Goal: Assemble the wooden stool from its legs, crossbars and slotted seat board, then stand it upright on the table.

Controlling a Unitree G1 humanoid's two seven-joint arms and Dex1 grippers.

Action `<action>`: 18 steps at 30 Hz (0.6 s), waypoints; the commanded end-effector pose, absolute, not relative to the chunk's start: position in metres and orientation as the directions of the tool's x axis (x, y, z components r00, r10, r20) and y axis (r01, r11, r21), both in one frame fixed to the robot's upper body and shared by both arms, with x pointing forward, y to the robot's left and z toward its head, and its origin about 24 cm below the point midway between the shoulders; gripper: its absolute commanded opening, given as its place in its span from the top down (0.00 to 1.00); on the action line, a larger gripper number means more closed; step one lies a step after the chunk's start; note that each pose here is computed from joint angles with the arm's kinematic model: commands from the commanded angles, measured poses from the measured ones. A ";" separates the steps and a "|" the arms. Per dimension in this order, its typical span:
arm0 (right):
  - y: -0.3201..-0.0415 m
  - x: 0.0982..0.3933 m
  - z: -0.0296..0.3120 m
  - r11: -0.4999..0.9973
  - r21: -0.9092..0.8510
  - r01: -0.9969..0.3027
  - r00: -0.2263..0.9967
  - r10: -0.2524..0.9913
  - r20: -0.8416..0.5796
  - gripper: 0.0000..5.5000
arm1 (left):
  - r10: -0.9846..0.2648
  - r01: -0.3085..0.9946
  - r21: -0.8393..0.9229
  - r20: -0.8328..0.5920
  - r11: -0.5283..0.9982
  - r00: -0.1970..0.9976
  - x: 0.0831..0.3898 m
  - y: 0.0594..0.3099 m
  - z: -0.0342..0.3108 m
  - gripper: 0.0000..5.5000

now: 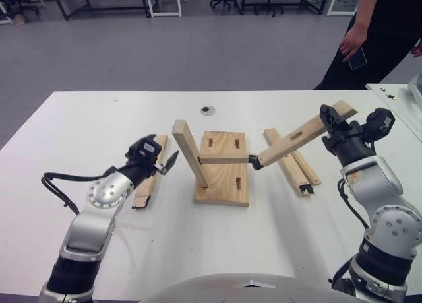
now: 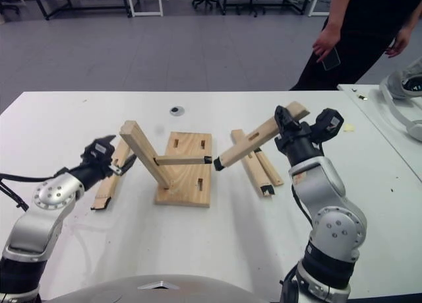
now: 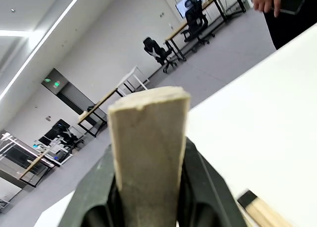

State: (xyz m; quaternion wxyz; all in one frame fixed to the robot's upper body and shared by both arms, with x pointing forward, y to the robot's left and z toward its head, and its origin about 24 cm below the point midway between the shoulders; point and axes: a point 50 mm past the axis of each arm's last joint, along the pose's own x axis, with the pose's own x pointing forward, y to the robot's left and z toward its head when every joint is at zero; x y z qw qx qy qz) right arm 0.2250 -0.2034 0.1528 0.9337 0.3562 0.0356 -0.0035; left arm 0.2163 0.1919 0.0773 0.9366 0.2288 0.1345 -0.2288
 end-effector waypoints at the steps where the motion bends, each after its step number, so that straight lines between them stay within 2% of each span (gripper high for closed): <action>1: -0.192 0.219 0.146 0.693 0.719 0.051 0.993 0.041 -0.109 0.82 | -0.394 0.566 0.357 -0.451 0.743 0.801 0.205 0.183 0.059 0.25; 4: -0.194 0.219 0.143 0.665 0.743 0.075 0.992 0.029 -0.125 0.82 | -0.423 0.615 0.344 -0.490 0.709 0.762 0.202 0.176 0.050 0.25; 8: -0.188 0.217 0.140 0.741 0.668 0.070 0.987 0.044 -0.153 0.82 | -0.441 0.671 0.341 -0.547 0.659 0.711 0.200 0.168 0.038 0.25; 10: -0.184 0.215 0.134 0.709 0.700 0.087 0.983 0.051 -0.174 0.82 | -0.440 0.677 0.338 -0.558 0.654 0.704 0.201 0.167 0.035 0.25; 18: -0.181 0.215 0.129 0.739 0.658 0.146 0.981 -0.023 -0.192 0.82 | -0.487 0.692 0.291 -0.536 0.660 0.689 0.205 0.154 0.036 0.25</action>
